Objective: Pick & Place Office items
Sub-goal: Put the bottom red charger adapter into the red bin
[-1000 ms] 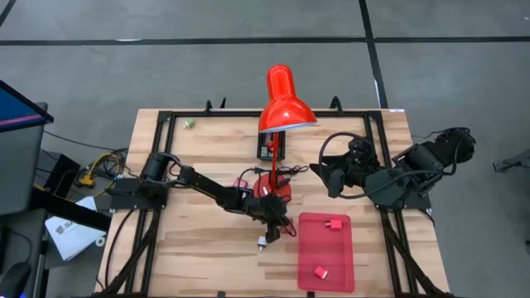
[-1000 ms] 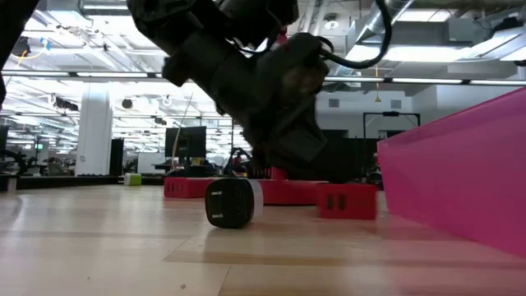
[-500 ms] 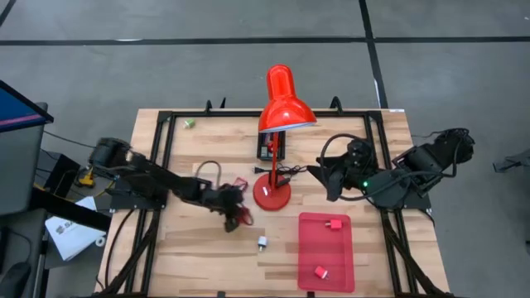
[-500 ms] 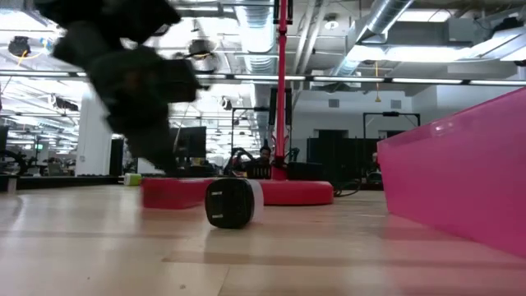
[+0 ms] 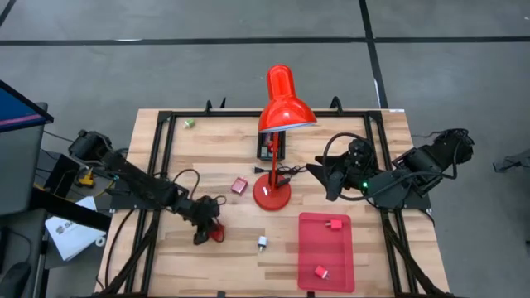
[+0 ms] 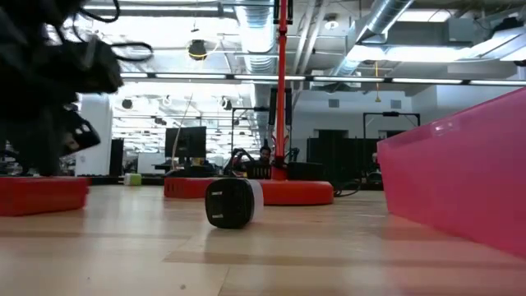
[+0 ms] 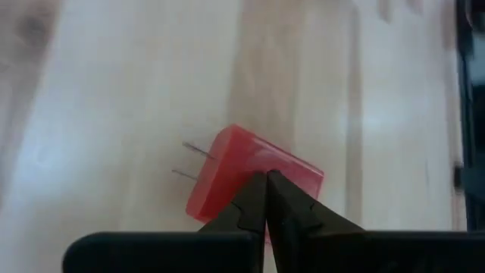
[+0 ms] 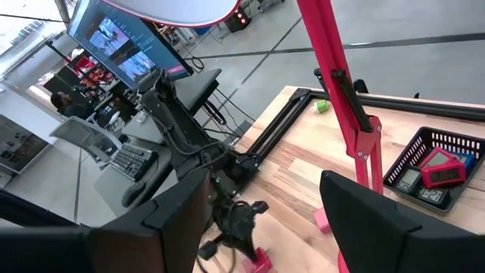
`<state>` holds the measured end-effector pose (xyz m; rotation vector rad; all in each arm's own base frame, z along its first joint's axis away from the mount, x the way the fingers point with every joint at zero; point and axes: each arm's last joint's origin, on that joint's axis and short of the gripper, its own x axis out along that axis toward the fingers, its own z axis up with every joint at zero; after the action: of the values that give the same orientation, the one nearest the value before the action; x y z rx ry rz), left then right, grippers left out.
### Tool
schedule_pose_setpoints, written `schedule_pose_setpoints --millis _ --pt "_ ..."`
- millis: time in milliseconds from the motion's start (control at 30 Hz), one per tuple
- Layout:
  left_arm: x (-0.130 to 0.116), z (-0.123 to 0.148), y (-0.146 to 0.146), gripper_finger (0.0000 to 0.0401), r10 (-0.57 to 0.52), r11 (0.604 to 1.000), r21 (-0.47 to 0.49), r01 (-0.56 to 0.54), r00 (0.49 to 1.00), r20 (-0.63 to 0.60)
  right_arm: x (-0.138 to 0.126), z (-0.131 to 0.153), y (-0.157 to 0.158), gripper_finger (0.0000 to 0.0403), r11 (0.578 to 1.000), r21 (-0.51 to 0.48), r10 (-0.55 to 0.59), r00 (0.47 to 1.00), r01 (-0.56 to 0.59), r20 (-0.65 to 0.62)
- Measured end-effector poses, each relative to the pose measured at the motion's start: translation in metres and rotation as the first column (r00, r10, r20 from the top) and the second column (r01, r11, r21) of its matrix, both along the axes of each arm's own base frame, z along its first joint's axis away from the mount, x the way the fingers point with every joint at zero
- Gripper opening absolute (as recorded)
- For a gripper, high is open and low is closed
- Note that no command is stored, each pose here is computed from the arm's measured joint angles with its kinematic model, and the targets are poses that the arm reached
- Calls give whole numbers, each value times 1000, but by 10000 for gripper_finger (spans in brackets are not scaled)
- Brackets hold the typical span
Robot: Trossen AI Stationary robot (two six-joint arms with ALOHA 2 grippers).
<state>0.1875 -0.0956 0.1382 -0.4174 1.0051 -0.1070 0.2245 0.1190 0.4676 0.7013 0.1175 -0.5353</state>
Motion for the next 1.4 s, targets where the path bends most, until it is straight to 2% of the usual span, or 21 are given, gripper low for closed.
schedule_pose_setpoints --millis 100,333,433,500,600,700,800,933,1033,1167,1333,1400 --pt "-4 13 -5 10 -63 998 -14 64 995 76 0 1 0 245 1000 4 -1 1000 1 6" --pt "-10 31 -1 84 -42 997 -52 50 988 147 0 0 0 245 1000 -1 0 1000 0 3" --pt "-11 23 0 128 5 999 -54 -2 998 61 1 0 -1 245 1000 -6 -2 1000 2 0" --pt "-10 17 -1 163 65 993 -97 -65 998 -5 1 0 -1 245 1000 -7 -2 1000 2 -1" --pt "-8 9 -3 216 191 960 -184 -212 974 -125 1 0 -2 245 1000 -7 -8 1000 8 -1" --pt "-4 14 -6 258 249 929 -237 -285 953 -173 1 0 -2 245 1000 -3 -15 1000 15 4" --pt "2 29 -9 278 274 916 -248 -315 944 -185 1 1 -3 245 1000 -2 -16 1000 16 6" --pt "3 41 -10 282 303 911 -201 -361 914 -268 -3 3 -5 245 1000 2 -7 1000 7 10" --pt "5 46 -11 282 351 864 -251 -437 879 -322 -8 6 -7 245 1000 3 -2 1000 2 16" --pt "2 42 -10 282 445 775 -252 -579 784 -434 -13 10 -9 245 1000 4 6 1000 -6 31" --pt "1 35 -11 282 485 721 -210 -660 698 -527 -16 12 -9 245 1000 -4 11 999 -11 35" --pt "6 31 -16 282 491 686 -238 -688 679 -546 -18 14 -9 245 1000 -14 19 999 -18 35"
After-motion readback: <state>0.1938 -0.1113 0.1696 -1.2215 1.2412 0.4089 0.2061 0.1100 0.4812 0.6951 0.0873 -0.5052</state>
